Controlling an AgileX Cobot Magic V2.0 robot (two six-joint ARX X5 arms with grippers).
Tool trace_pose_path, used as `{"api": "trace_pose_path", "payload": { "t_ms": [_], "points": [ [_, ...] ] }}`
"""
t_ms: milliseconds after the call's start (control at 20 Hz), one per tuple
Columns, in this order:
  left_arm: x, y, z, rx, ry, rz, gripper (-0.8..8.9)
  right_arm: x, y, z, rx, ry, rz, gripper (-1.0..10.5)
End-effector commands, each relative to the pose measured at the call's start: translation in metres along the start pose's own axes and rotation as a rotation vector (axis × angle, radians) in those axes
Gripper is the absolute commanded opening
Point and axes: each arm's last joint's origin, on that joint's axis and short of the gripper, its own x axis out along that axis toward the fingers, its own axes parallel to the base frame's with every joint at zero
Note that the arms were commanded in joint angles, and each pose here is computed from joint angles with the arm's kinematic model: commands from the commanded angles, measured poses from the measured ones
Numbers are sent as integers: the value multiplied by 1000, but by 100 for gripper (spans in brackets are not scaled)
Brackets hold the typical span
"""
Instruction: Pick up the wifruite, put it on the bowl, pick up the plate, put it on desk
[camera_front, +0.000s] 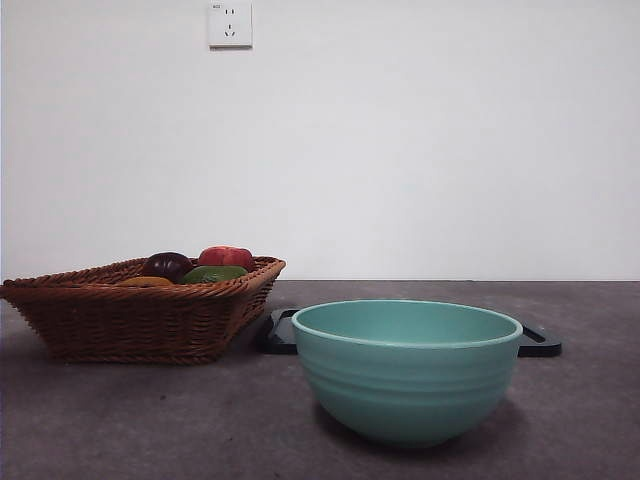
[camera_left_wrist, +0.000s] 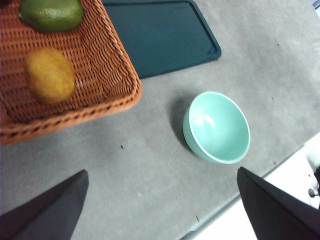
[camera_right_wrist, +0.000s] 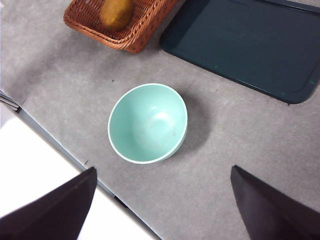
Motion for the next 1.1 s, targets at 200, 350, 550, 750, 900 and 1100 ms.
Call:
{"api": "trace_pose_path", "payload": {
  "t_ms": [200, 350, 550, 750, 900, 1100],
  "points": [
    [18, 1, 33, 25, 13, 89, 468, -3, 2, 5, -22, -23, 5, 428],
    [37, 0, 59, 44, 47, 161, 463, -3, 2, 5, -24, -25, 5, 428],
    [75, 5, 90, 63, 119, 298, 463, -3, 2, 5, -23, -24, 5, 429],
    [121, 19, 102, 60, 216, 380, 463, -3, 2, 5, -23, -24, 5, 428],
    [153, 33, 100, 61, 274, 403, 463, -3, 2, 5, -23, -24, 5, 428],
    [185, 48, 95, 55, 332, 454, 463, -3, 2, 5, -19, -24, 5, 428]
  ]
}}
